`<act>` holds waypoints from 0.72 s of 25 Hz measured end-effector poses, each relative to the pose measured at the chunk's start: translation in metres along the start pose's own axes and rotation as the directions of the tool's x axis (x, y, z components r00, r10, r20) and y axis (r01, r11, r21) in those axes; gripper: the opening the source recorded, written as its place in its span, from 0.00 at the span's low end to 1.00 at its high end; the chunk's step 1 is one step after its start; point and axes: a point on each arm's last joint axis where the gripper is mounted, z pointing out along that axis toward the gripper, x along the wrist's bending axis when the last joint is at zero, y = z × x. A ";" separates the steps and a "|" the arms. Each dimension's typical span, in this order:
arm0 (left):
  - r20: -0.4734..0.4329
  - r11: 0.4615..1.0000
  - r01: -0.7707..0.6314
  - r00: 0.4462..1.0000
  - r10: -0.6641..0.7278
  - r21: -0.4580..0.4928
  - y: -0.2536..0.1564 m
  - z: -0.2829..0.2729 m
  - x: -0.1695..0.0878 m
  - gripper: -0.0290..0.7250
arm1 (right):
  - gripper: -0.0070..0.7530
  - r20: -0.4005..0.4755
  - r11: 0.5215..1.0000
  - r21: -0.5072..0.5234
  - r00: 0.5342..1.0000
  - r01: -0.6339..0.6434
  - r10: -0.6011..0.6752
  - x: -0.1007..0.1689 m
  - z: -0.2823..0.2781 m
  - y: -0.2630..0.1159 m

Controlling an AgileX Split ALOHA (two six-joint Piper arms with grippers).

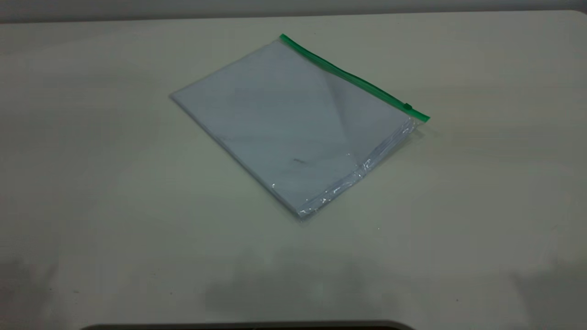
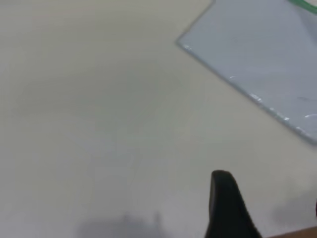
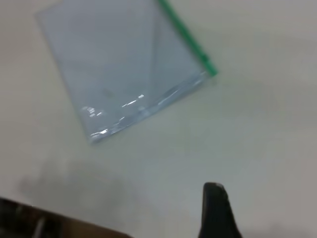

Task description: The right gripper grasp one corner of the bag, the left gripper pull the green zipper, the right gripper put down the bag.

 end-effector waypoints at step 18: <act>0.296 0.991 -0.087 0.954 0.054 0.098 0.035 0.097 -0.005 0.77 | 0.71 -0.201 0.929 0.309 0.940 -0.204 0.274 -0.061 0.250 0.004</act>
